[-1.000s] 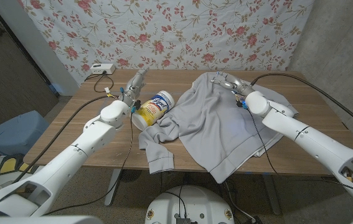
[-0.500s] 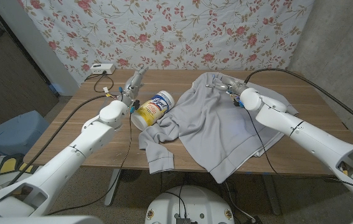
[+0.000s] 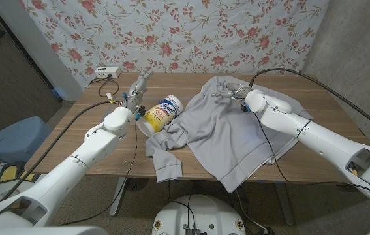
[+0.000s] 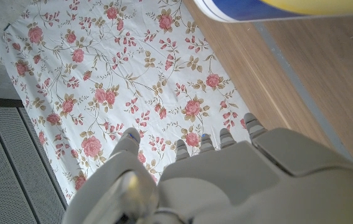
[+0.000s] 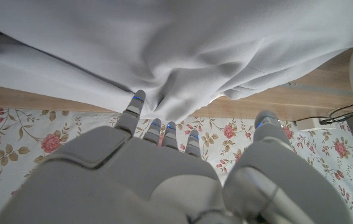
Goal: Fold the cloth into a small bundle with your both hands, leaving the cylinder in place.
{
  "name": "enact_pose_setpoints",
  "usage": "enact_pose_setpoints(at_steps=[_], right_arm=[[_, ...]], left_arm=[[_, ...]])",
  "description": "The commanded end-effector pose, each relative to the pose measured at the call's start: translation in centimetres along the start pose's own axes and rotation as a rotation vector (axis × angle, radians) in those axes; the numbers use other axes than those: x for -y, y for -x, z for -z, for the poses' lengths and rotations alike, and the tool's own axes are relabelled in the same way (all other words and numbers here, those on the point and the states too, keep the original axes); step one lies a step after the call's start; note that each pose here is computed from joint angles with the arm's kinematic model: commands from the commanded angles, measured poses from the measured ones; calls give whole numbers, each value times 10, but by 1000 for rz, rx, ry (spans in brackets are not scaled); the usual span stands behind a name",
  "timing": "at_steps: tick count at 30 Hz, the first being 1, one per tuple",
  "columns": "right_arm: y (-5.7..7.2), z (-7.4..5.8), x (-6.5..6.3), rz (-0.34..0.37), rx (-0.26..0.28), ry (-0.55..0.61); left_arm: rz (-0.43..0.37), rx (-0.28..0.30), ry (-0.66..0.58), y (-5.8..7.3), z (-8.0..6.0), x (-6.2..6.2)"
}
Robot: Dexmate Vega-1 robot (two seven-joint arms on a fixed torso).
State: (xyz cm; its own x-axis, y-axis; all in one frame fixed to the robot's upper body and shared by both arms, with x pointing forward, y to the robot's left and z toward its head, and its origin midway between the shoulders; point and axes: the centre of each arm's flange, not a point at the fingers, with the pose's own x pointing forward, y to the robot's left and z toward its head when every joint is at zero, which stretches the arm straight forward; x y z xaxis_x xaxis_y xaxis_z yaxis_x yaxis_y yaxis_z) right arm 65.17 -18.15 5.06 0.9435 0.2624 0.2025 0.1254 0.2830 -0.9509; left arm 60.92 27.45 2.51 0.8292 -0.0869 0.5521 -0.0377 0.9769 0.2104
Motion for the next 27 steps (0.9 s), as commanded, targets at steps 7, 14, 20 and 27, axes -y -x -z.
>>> enact_pose_setpoints(at_steps=[7,14,20,27], right_arm=[[-12,-16,-11,-122,-81,104],[-18,-17,-15,-175,-137,136],[-22,-16,-17,-208,-165,139],[-25,-17,-20,-218,-168,152]], left_arm=[[-9,3,24,2,4,-3],[-8,6,29,2,5,-5],[-5,7,36,1,6,-5],[0,13,43,0,7,-7]])
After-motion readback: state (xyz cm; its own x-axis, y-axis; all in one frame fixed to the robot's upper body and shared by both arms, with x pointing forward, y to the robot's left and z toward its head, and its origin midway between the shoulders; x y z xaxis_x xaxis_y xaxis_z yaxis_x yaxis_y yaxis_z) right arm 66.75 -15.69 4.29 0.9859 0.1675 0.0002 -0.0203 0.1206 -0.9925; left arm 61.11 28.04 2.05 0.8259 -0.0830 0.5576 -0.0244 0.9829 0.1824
